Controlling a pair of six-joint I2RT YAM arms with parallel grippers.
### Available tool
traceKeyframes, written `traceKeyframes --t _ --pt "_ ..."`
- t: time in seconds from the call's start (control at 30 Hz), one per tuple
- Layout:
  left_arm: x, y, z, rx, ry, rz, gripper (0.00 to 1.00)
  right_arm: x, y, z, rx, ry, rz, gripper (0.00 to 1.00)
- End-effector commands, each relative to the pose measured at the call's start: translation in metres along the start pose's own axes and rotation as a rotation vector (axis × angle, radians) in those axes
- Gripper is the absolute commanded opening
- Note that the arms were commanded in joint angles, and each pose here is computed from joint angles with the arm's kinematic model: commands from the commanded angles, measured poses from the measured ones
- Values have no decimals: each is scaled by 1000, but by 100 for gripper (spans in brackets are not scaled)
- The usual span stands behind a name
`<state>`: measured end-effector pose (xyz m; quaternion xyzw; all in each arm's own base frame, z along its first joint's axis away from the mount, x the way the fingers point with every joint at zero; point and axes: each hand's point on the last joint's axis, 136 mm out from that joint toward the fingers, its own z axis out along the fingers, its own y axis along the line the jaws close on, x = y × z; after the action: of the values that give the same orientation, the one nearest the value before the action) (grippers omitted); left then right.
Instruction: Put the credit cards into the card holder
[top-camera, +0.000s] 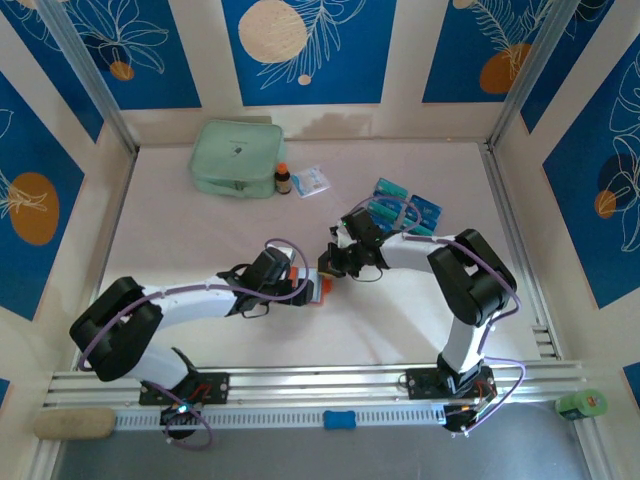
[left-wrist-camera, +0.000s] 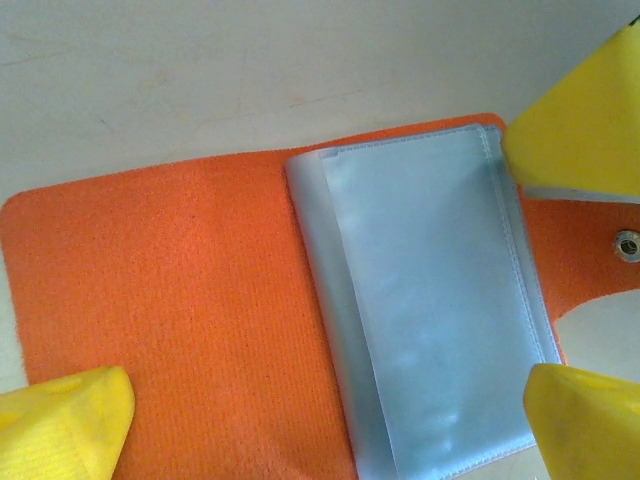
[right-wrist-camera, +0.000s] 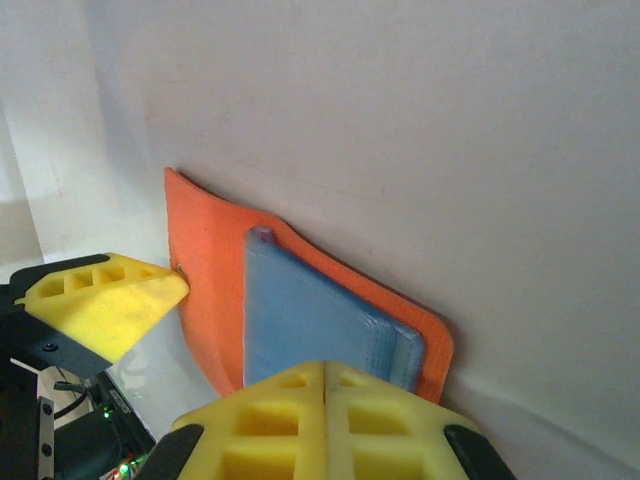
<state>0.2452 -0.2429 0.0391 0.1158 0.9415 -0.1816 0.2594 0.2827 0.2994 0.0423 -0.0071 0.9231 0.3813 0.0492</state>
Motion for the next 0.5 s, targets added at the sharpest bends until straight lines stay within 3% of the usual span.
traceKeyframes --t 0.0,0.47 --pt "0 4 0 -12 -11 1 100 -1 0 0 12 9 -12 0" --pt "-15 -7 -6 3 -15 16 100 4 -14 17 50 60 -11 0"
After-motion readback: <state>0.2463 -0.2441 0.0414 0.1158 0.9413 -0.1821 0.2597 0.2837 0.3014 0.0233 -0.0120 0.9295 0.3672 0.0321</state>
